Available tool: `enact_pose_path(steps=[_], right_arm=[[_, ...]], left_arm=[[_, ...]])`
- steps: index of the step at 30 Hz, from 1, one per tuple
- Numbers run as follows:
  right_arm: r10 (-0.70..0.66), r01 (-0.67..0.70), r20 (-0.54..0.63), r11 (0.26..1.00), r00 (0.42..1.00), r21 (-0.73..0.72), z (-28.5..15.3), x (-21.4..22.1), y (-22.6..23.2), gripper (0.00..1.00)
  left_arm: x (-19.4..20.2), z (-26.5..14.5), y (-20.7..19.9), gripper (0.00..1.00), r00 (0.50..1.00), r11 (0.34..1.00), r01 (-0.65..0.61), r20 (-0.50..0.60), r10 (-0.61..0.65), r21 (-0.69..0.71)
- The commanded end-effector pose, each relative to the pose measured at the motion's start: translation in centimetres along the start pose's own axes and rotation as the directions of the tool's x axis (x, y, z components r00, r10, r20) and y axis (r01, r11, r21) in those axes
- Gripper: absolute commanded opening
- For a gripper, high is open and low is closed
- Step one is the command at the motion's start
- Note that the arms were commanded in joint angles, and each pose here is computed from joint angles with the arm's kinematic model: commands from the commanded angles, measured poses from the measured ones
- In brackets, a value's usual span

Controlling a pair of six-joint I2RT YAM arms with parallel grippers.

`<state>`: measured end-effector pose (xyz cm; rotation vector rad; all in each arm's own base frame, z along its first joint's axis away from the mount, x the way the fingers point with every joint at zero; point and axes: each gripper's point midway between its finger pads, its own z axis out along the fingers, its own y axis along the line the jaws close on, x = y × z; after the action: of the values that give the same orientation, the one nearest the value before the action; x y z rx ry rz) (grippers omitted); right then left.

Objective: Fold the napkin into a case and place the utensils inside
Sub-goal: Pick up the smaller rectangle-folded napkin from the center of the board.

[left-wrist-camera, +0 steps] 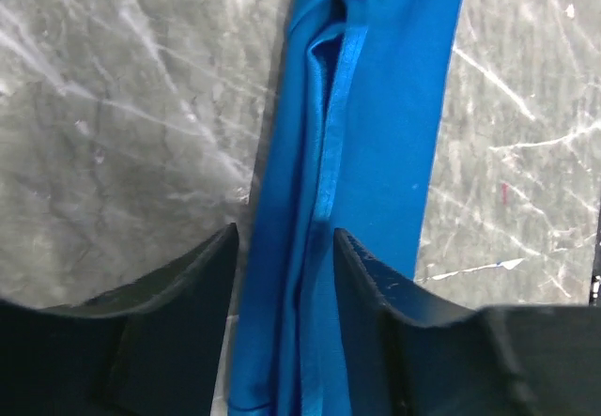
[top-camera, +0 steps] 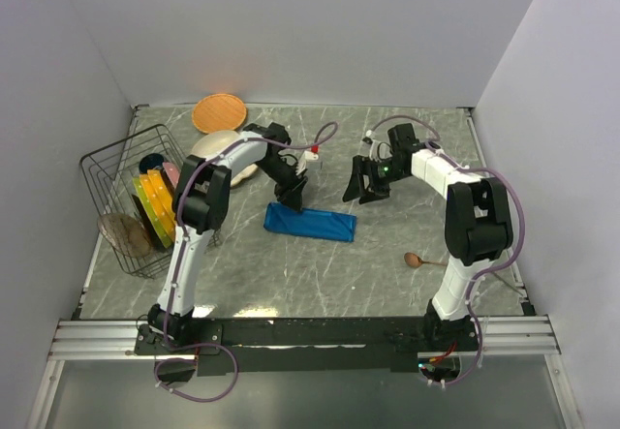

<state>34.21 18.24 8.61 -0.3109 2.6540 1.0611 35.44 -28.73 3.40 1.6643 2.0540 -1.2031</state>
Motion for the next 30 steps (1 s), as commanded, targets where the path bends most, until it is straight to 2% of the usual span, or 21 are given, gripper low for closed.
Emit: enact_pose_path(steps=[1,3,7,10,11,17,23,30], right_arm=[[-0.060,0.060,0.024,0.998,0.998,0.004,-0.5,-2.0,0.3,0.77],[-0.058,0.058,0.017,0.998,0.998,-0.006,-0.3,-2.5,0.2,0.77],[-0.094,0.094,-0.001,0.995,0.996,-0.023,0.3,-3.3,-0.1,0.76],[-0.100,0.099,-0.015,0.995,0.995,-0.031,1.0,-3.7,-0.4,0.76],[-0.108,0.107,-0.022,0.994,0.994,-0.037,1.5,-3.9,-0.5,0.75],[-0.164,0.160,-0.050,0.983,0.985,-0.085,3.5,-4.1,0.6,0.74],[-0.239,0.225,-0.070,0.960,0.969,-0.166,5.1,-3.8,2.7,0.74],[-0.278,0.240,-0.102,0.929,0.955,-0.283,6.5,-2.5,5.0,0.73]], left_arm=[[0.4,0.1,-0.5,0.47,0.997,0.999,-0.043,-0.057,0.044,0.018],[1.2,0.5,-1.2,0.43,0.995,0.997,-0.064,-0.079,0.068,0.047],[1.9,0.9,-1.9,0.42,0.991,0.996,-0.069,-0.107,0.075,0.058],[1.8,0.9,-1.7,0.28,0.990,0.996,-0.079,-0.116,0.085,0.051],[1.6,0.8,-1.7,0.20,0.989,0.995,-0.090,-0.113,0.095,0.047],[-0.9,-0.3,-2.0,0.03,0.979,0.980,-0.198,-0.043,0.198,-0.001],[-2.2,-1.0,-3.0,0.01,0.959,0.959,-0.283,-0.017,0.282,-0.028],[-2.9,-1.3,-3.6,0.01,0.926,0.925,-0.377,-0.020,0.376,-0.039]])
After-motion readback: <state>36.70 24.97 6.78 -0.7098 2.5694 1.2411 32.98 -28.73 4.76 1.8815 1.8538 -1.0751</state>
